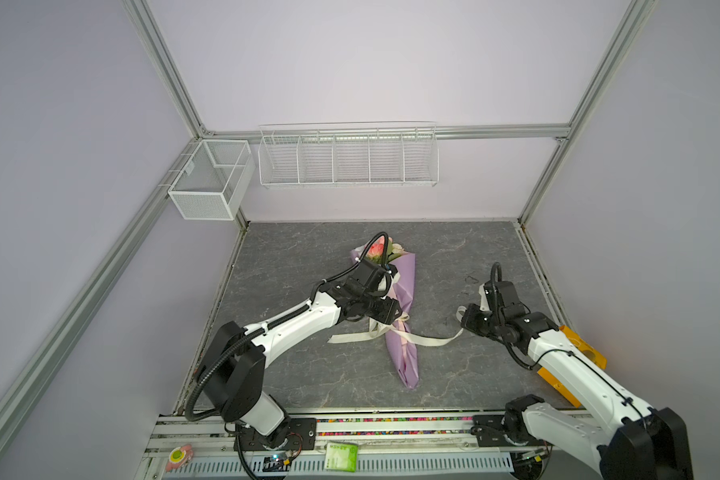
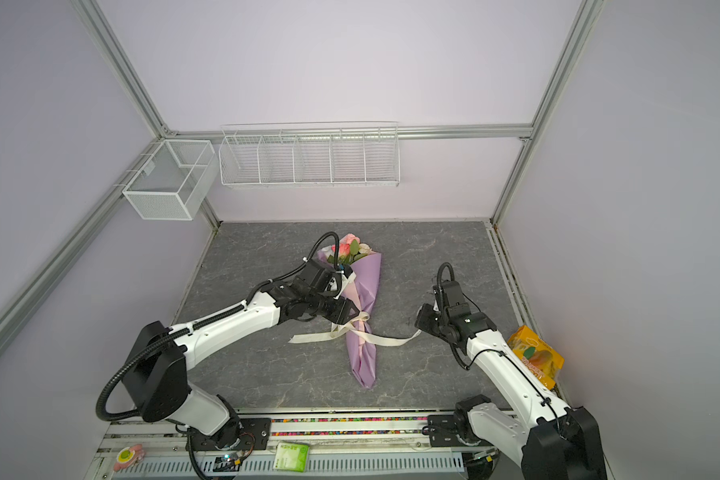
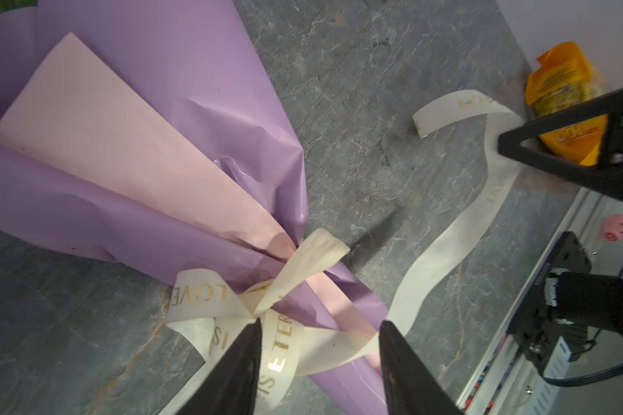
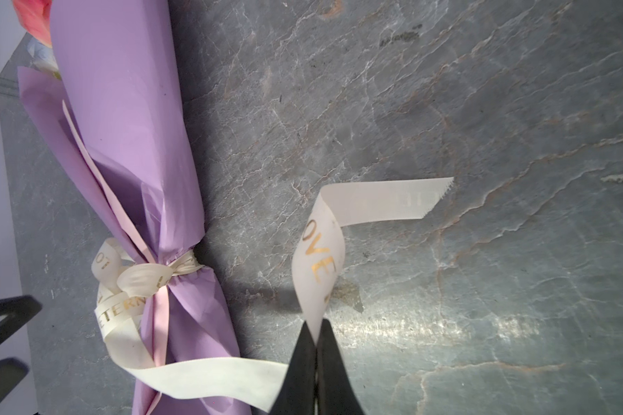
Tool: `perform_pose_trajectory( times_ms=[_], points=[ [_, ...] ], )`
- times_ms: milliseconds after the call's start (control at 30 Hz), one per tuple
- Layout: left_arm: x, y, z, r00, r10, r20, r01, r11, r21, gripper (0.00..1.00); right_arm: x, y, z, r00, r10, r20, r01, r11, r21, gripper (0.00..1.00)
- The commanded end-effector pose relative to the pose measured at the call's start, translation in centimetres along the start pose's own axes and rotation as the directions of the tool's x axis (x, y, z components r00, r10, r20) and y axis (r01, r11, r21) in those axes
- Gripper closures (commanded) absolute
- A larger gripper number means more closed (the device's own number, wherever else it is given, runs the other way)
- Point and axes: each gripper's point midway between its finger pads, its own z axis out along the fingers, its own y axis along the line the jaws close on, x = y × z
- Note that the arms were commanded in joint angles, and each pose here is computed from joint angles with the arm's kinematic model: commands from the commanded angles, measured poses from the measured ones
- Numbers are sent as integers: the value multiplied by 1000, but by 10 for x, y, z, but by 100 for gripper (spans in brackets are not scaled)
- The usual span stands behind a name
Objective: Tie the bouquet of fake flowers
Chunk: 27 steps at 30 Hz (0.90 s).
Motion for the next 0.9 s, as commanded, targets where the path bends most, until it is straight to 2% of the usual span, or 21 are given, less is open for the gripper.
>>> perform_pose_trajectory(
  times_ms=[0, 233, 433, 733, 867],
  points=[
    [24, 10, 4, 978, 129, -167, -139, 989, -53, 47, -5, 9, -5, 1000, 10, 17, -9, 999, -40, 93],
    [22, 3, 17, 952, 191, -237, -198, 980, -5, 47, -4, 7, -5, 1000, -2, 14, 2, 1000, -30, 93],
    [18, 7, 29, 938, 206, -278, -224, 974, -33, 47, -6, 10, -7, 999, -15, 30, 16, 999, -49, 92],
    [15, 9, 39, 926, 228, -301, -252, 967, -43, 62, -6, 10, -7, 1000, -14, 26, 15, 999, -44, 91],
    [15, 6, 38, 925, 236, -298, -255, 966, -27, 76, -4, 8, -6, 1000, -13, 18, 14, 999, -39, 91]
  ],
)
